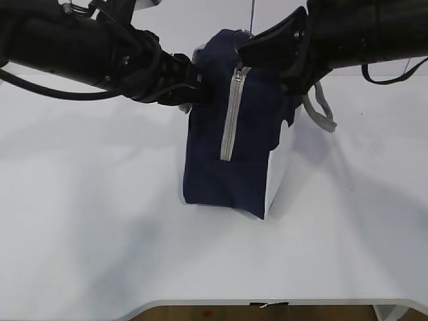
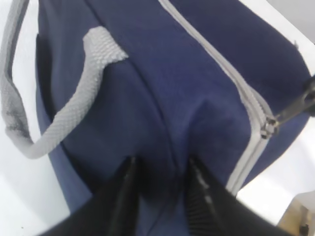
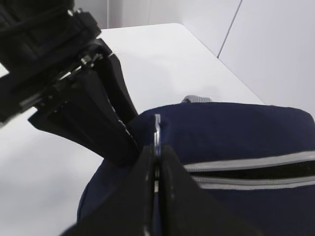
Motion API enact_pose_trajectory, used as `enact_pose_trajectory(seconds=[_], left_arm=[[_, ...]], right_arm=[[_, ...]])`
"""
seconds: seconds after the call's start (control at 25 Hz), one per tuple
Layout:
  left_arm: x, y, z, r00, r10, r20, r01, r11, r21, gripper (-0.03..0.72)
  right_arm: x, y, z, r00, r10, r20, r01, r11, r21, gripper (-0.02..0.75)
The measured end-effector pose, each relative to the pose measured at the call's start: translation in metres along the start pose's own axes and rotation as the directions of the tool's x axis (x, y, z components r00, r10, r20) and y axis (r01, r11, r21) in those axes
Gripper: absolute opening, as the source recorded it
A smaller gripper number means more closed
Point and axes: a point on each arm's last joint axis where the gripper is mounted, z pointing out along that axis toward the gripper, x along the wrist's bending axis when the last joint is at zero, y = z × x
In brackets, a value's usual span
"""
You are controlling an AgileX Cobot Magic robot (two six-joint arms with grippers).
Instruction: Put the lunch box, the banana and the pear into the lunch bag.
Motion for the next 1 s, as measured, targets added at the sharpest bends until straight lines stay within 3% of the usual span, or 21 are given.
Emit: enact_pose_trajectory(seconds=[0.16,0.24,0.52,1.0], left_arm=[[0.001,-0.002,0.005,1.0,-0.015,0.011,0.015,1.0,0.008,0.063],[0.001,-0.003,0.005,1.0,-0.011,0.014,0.011,1.0,0.011,0.011],[-0.002,-0.005,0.005,0.999,0.002,0.039,-0.003,0.999,0.033,-0.001],[-0.006,-0.01,0.005,0.996,0.028,0.09,-0.036,0.996,0.084,-0.001]], right_arm=[[-0.001,0.0,0.0,1.0,0.007,0.009,-0.007,1.0,-0.001,0.006],[-0.002,0.0,0.001,1.0,0.011,0.023,-0.011,1.0,0.0,0.006],[-0.012,0.002,0.001,0.992,0.05,0.119,-0.046,0.998,-0.04,0.006],[-0.036,-0.002,0.026,0.976,0.11,0.188,-0.096,0.992,-0.078,0.006]])
